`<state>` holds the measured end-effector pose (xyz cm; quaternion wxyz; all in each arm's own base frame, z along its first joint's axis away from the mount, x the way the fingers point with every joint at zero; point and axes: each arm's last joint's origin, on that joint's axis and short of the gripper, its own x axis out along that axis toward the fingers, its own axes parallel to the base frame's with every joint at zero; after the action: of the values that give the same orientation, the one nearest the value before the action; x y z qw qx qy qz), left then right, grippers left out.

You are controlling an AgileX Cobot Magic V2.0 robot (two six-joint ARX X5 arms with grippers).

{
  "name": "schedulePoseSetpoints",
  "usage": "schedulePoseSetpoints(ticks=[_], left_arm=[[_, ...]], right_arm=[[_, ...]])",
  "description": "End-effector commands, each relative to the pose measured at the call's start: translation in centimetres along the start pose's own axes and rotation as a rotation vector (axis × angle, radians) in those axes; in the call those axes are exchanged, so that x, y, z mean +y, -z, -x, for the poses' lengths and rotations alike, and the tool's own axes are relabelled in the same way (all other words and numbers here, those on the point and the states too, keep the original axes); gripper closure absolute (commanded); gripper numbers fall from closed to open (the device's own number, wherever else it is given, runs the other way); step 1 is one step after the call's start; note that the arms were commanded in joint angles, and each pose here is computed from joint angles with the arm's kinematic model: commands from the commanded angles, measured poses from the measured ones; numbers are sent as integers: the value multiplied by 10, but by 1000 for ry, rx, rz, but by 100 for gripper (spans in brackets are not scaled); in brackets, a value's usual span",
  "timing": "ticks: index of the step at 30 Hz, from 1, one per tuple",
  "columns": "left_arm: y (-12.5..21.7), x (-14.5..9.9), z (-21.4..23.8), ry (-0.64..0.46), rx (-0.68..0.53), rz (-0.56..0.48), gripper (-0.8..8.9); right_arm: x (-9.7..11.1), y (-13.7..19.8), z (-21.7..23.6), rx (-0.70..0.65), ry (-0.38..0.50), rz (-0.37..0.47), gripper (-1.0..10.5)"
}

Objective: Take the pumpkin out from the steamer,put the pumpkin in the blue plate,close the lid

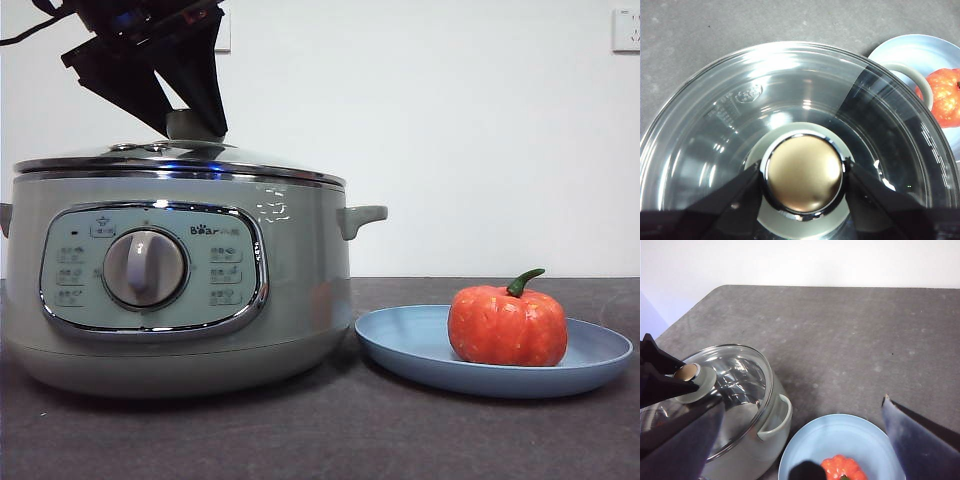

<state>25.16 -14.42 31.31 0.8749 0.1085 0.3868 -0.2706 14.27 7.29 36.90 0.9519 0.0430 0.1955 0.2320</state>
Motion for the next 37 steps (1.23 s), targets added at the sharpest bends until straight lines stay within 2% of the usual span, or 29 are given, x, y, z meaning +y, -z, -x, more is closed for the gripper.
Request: schedulePoseSetpoints(ticks=[1, 6, 7, 19, 26, 28, 29, 30, 32, 36, 37], left_arm=[[-5, -2, 3, 14, -29, -15, 790], [-5, -2, 3, 14, -29, -14, 447], [-5, -2, 3, 14, -29, -14, 409], [-6, -2, 15, 12, -65, -12, 396], [-2, -5, 56, 11, -145, 2, 408], [2, -6, 71, 10, -167, 3, 416], [4, -7, 77, 9, -174, 2, 456], [7, -7, 84, 8, -180, 1, 556], [12, -8, 95, 5, -188, -7, 837], [20, -8, 115, -65, -235, -15, 822], [23, -8, 119, -85, -247, -16, 822]], right_arm=[[0, -1, 0, -8, -1, -7, 384], [0, -1, 0, -7, -2, -7, 384], [0, -1, 0, -7, -2, -7, 384], [0, -1, 0, -7, -2, -6, 384], [0, 0, 0, 7, 0, -3, 394], [0, 2, 0, 24, 4, 9, 470], [0, 3, 0, 33, 5, 16, 513], [-1, 4, 0, 44, 8, 31, 565], [-1, 6, 1, 61, 17, 54, 673], [-3, 8, 3, 68, 89, 108, 960], [-4, 9, 4, 65, 90, 116, 962]])
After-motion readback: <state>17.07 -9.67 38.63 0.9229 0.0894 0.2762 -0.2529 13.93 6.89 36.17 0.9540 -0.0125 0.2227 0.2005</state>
